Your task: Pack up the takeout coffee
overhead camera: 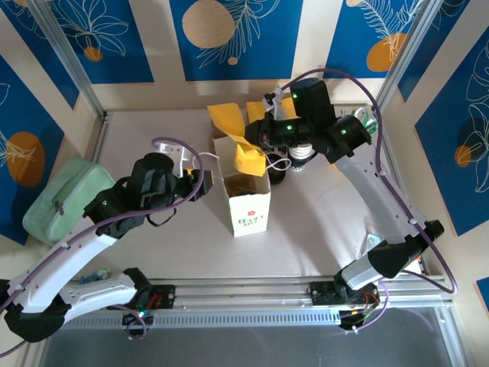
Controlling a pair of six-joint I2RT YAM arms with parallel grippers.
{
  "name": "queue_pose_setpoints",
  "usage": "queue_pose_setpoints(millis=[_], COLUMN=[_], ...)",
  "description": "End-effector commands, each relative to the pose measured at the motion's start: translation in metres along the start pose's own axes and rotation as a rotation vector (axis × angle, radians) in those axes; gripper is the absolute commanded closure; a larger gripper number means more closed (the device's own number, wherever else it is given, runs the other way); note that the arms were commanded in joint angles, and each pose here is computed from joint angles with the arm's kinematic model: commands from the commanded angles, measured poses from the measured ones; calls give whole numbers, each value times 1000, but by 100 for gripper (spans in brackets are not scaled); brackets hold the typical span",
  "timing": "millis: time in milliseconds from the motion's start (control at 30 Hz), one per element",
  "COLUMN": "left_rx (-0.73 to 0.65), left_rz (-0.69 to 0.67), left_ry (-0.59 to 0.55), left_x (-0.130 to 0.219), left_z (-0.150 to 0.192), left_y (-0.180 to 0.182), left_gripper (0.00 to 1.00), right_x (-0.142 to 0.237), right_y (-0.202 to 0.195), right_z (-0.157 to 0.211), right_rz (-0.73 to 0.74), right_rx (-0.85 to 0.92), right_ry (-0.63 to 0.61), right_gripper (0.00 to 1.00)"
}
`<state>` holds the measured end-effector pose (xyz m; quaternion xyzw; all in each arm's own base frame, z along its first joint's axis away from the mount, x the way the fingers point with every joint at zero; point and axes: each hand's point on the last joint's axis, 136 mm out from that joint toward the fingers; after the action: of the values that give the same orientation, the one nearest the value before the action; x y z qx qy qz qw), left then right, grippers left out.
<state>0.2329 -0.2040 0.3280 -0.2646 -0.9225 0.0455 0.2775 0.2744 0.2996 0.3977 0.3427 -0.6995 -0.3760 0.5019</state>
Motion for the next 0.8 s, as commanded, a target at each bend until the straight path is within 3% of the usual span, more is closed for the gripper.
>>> queue_pose_setpoints(millis=[0, 767], left_rx=[12, 10], left_rz=[29, 27], left_ry=[-29, -27], left_x=[6, 4], left_z=[-6, -5], left_y=[-5, -5], left_gripper=[44, 43], right_x=[4, -49], right_y=[0, -80], right_z=[5, 34], right_rz=[25, 377], right_rx=[52, 104], right_ry=[-52, 27], right_gripper=[100, 100])
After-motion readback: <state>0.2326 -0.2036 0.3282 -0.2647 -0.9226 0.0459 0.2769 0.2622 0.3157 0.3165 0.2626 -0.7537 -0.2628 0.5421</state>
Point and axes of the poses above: each hand's point on the last joint's axis, 136 mm out from that joint toward the fingers, its own x axis back along the fingers, its own y axis along the line the jaws close on, z = x × y, and after that the axes turned 10 degrees about -x, right-handed
